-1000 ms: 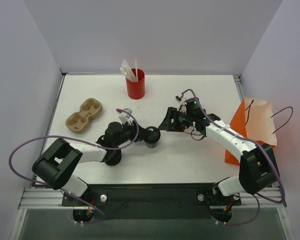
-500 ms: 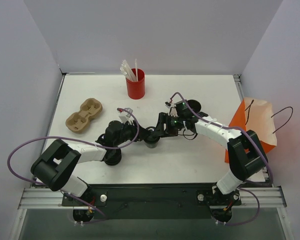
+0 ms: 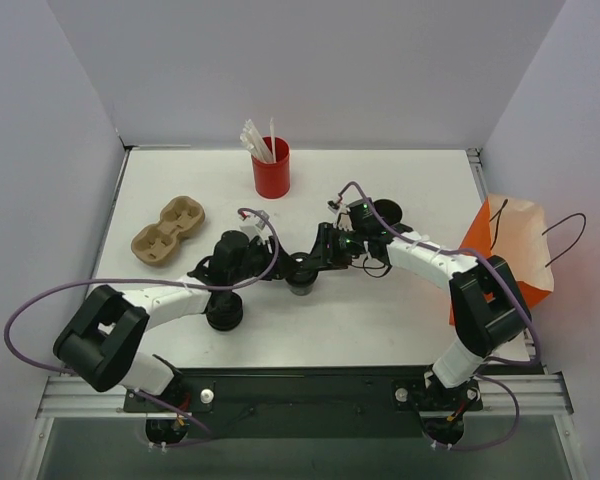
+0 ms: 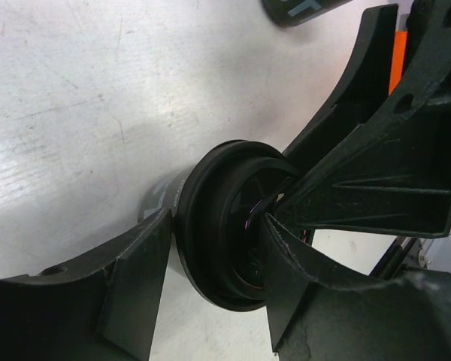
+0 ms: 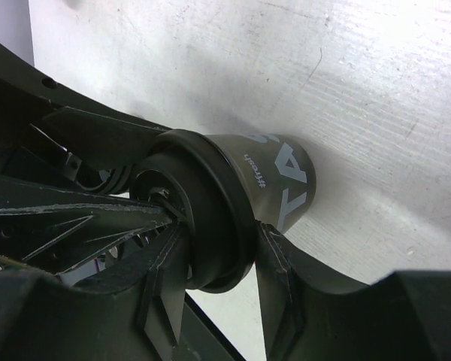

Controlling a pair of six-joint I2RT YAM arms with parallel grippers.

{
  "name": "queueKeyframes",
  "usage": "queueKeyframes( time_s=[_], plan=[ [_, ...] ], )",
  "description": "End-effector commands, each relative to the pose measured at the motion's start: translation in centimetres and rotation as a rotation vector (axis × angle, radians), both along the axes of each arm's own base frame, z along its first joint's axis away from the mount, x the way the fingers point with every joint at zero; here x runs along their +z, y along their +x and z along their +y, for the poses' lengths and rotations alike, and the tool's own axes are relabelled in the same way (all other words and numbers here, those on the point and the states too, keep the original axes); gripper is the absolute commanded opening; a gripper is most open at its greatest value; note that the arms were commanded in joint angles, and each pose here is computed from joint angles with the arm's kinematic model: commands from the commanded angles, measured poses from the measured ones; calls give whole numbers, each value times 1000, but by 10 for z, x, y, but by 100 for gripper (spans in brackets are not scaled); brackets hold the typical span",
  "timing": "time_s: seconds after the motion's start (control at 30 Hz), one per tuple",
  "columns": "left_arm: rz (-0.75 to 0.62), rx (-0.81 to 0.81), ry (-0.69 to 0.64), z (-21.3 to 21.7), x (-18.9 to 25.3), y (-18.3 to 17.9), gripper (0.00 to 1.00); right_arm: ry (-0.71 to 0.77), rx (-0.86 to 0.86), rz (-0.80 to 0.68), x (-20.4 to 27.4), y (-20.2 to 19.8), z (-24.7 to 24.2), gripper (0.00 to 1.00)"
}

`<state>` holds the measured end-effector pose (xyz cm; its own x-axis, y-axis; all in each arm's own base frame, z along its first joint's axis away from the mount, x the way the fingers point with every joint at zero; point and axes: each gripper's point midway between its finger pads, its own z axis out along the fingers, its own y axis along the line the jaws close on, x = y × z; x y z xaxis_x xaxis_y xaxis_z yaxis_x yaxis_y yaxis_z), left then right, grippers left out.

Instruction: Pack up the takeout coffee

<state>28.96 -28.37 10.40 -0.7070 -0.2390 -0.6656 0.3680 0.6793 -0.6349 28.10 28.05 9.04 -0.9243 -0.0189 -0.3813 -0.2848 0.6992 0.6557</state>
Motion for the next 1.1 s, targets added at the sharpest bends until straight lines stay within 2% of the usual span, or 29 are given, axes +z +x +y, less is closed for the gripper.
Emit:
queueKeyframes(
  time_s=[0.0,0.2,0.4,0.63,1.07],
  plan=[
    [137,-39,181,20,-14,-19,60,-139,-4,38,-46,-10,-18,27],
    [99,-16,200,30,19,-10,61,-150,22,48,-45,-14,-19,25],
    [101,-17,217,40,14,-6,63,-170,149,22,-38,-16,-11,25],
    [64,-111,178,38,19,-3,65,-160,306,-7,-26,-17,0,26],
    [68,-152,146,24,0,9,66,-138,392,-25,-20,-9,13,26]
  ],
)
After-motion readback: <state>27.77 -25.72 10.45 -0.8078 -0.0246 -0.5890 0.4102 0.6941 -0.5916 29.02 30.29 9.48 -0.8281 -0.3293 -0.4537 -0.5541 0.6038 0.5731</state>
